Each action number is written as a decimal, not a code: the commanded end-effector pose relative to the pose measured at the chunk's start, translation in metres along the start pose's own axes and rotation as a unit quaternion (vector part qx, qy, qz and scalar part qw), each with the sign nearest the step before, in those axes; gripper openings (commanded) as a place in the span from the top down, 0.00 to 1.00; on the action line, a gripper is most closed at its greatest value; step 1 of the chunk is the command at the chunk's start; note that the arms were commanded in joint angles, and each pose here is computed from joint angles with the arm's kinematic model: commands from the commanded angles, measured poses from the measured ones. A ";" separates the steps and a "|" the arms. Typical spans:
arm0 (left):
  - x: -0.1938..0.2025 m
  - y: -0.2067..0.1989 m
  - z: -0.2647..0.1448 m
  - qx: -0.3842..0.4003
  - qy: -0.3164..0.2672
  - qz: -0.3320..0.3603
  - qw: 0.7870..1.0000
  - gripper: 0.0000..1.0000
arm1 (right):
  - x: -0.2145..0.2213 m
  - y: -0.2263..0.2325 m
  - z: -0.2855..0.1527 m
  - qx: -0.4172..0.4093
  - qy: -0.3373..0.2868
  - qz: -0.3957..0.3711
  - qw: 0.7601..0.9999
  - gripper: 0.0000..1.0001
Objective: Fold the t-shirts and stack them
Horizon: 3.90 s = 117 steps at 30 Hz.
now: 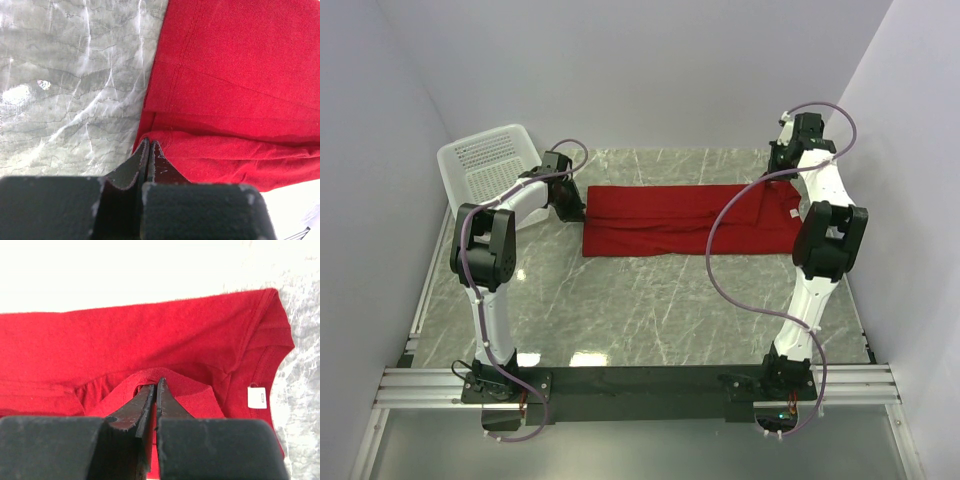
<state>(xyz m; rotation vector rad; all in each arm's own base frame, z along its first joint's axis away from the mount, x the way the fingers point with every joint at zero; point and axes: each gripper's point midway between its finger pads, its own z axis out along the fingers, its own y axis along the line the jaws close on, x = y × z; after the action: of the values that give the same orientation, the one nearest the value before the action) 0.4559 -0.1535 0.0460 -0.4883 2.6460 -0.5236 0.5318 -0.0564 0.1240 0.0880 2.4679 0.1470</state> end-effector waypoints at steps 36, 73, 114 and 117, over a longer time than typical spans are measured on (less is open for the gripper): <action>-0.017 -0.004 -0.007 0.002 -0.024 0.005 1.000 0.99 | -0.049 0.007 0.014 0.048 -0.069 -0.003 0.996 0.47; 0.056 0.004 -0.097 0.110 -0.086 0.084 0.987 0.50 | 0.153 -0.091 -0.113 -0.016 0.067 -0.022 0.997 0.49; 0.061 0.028 -0.034 0.066 -0.042 0.049 0.996 0.52 | 0.131 -0.113 -0.024 0.020 0.132 -0.028 0.991 0.64; 0.057 0.029 -0.034 0.061 -0.046 0.057 0.995 0.52 | 0.133 -0.112 -0.023 0.016 0.134 -0.027 0.991 0.64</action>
<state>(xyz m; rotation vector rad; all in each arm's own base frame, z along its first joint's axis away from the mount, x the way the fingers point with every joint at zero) 0.3710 -0.1435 0.0353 -0.3544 2.5514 -0.6317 0.4019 -0.1575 0.0373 0.0435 2.7615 0.0893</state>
